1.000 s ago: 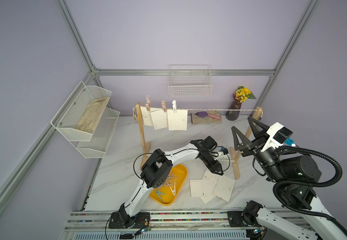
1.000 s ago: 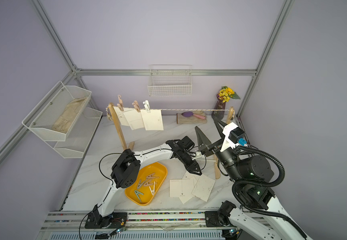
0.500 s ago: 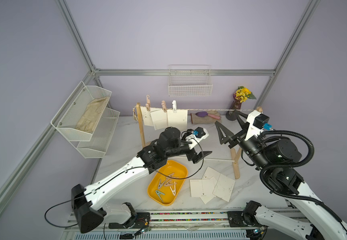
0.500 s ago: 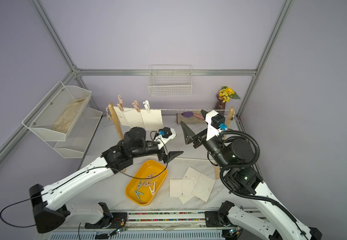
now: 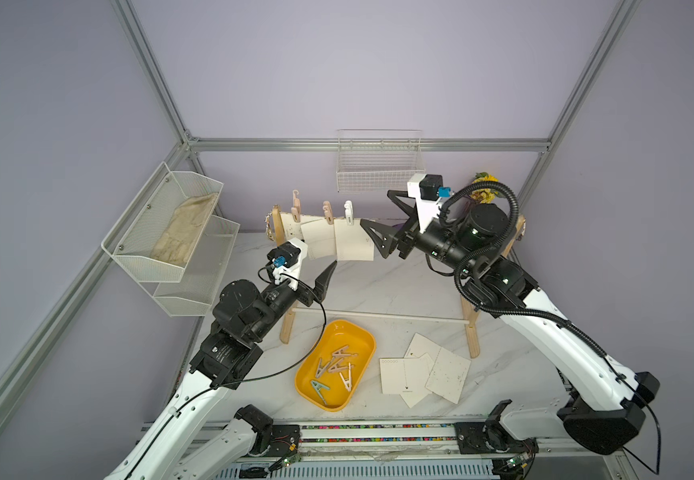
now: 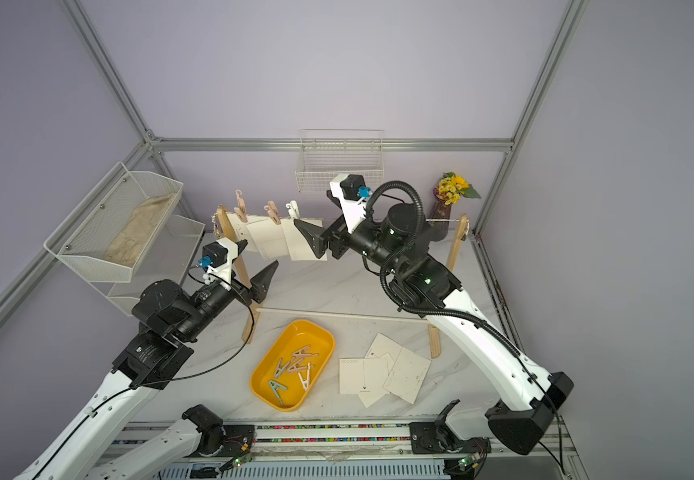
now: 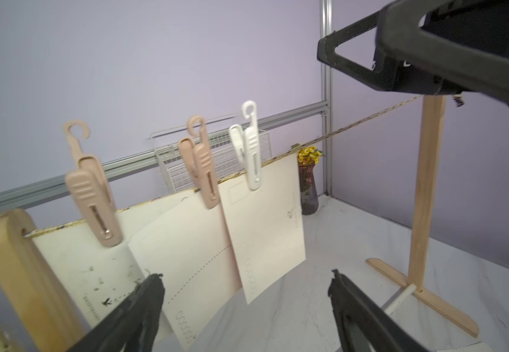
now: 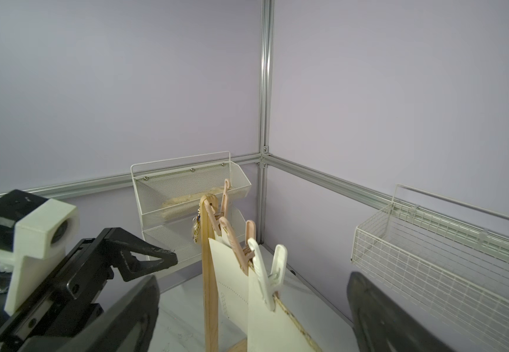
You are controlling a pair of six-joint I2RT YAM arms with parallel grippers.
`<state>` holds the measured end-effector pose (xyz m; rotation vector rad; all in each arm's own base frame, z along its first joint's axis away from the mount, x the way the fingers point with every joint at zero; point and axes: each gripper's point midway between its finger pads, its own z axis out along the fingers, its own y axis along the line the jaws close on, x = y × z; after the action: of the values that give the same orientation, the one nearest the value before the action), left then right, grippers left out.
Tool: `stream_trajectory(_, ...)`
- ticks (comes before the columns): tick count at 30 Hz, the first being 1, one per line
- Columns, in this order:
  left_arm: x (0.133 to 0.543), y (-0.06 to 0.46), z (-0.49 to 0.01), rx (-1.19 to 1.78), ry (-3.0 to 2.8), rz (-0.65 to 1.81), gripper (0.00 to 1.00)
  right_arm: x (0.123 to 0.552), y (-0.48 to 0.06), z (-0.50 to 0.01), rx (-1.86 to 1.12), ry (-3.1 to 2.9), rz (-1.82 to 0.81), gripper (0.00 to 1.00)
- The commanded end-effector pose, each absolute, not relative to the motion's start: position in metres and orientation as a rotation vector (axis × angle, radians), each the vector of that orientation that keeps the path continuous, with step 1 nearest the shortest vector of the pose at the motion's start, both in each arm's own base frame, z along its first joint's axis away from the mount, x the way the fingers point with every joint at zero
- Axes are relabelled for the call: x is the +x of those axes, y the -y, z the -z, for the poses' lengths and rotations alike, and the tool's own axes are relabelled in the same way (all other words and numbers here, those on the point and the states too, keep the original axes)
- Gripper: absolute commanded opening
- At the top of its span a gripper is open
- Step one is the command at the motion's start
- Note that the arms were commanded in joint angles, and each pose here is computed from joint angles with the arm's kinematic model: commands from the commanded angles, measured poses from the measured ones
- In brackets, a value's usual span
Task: Remove the postcards from the strings
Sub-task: Pinch the postcard on the clothesline.
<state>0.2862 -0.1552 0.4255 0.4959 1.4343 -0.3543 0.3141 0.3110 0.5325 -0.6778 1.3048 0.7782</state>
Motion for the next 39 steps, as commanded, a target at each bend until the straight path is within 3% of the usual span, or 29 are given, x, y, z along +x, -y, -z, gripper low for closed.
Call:
stream_trajectory(1, 0.298, 0.173, -0.414, 0.527, -1.484, 0.586, 0.87, 0.320, -0.322, -0.522, -0.734, -1.385, -0.905, 0.97)
stream_trajectory(7, 0.305, 0.202, -0.409, 0.649, -1.459, 0.742, 0.81, 0.340, -0.313, -0.519, -0.698, -1.427, -0.923, 0.97)
stream_trajectory(17, 0.305, 0.212, -0.409, 0.688, -1.392, 0.792, 0.71, 0.354, -0.303, -0.511, -0.687, -1.444, -0.922, 0.97)
stream_trajectory(29, 0.345, 0.205, -0.407, 0.597, -1.418, 0.734, 0.69, 0.350, -0.315, -0.509, -0.768, -1.413, -1.001, 0.97)
stream_trajectory(39, 0.354, 0.193, -0.407, 0.530, -1.408, 0.647, 0.69, 0.350, -0.317, -0.505, -0.791, -1.408, -1.005, 0.97)
